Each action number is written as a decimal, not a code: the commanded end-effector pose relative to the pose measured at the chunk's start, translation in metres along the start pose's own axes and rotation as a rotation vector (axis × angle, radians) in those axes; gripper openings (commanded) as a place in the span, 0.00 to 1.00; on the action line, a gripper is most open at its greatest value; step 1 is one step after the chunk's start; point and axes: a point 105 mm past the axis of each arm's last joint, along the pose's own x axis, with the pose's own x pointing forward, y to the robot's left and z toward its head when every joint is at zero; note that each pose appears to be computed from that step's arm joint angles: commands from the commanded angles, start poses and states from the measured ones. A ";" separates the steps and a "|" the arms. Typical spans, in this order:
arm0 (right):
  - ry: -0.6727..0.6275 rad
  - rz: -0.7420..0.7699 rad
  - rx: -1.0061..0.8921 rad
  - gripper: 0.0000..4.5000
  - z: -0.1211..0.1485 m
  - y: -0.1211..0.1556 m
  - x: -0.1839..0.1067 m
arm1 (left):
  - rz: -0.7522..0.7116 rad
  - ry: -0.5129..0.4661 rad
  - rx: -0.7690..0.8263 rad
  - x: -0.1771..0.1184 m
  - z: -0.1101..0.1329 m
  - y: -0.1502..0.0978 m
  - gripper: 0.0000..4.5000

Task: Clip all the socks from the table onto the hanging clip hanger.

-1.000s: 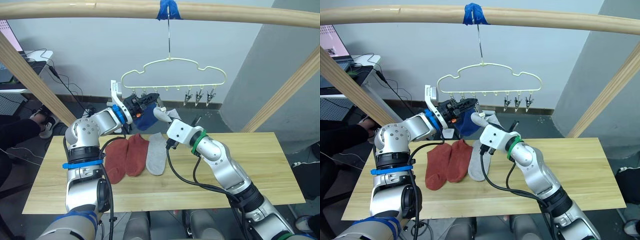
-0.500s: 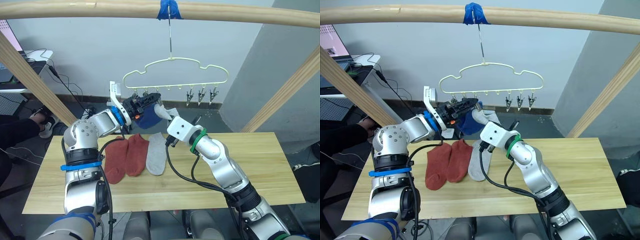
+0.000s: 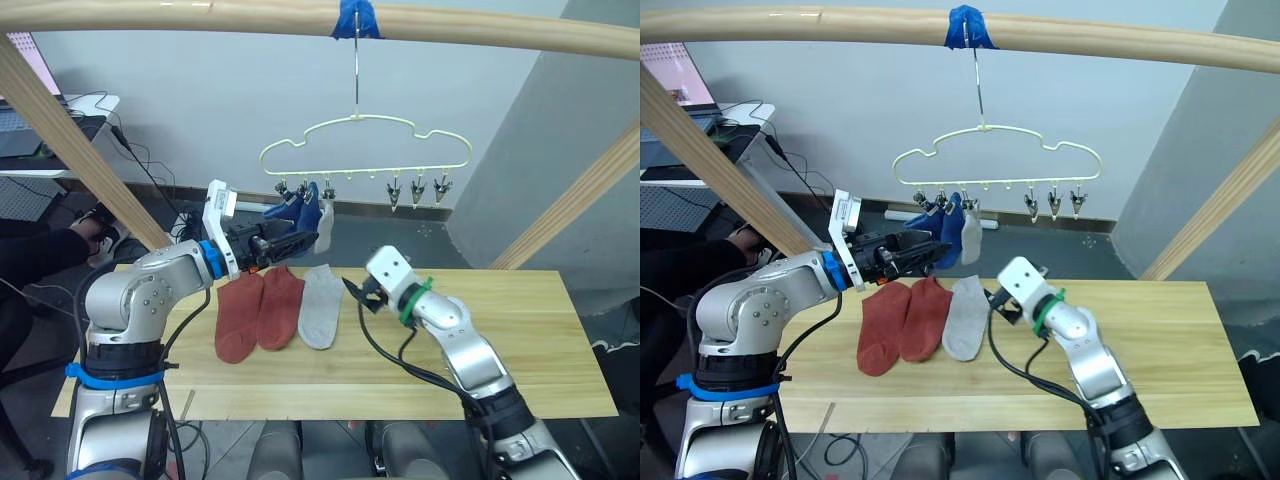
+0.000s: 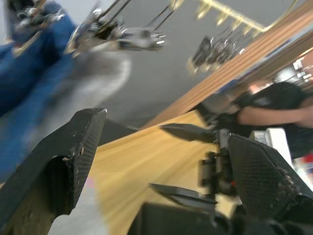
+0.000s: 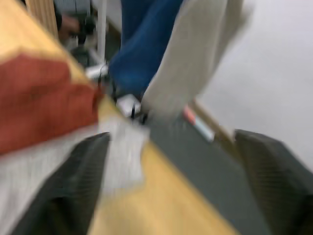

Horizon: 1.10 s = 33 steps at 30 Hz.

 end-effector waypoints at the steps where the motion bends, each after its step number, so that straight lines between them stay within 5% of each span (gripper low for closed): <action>1: -0.060 -0.053 0.049 0.99 0.006 -0.022 -0.027 | 0.009 -0.032 0.174 -0.001 -0.001 -0.005 1.00; 16: -0.231 -0.163 0.201 0.99 0.055 -0.043 -0.062 | -0.073 -0.088 0.368 -0.004 -0.013 -0.022 1.00; 21: -0.273 -0.211 0.209 0.73 0.077 -0.045 -0.058 | -0.054 -0.129 0.311 -0.006 -0.003 -0.020 1.00; 24: -0.291 -0.236 0.210 0.73 0.085 -0.045 -0.054 | -0.046 -0.137 0.445 -0.009 0.001 -0.023 1.00; 33: -0.344 -0.290 0.257 0.69 0.102 -0.042 -0.041 | -0.122 -0.201 0.443 -0.026 0.008 -0.028 1.00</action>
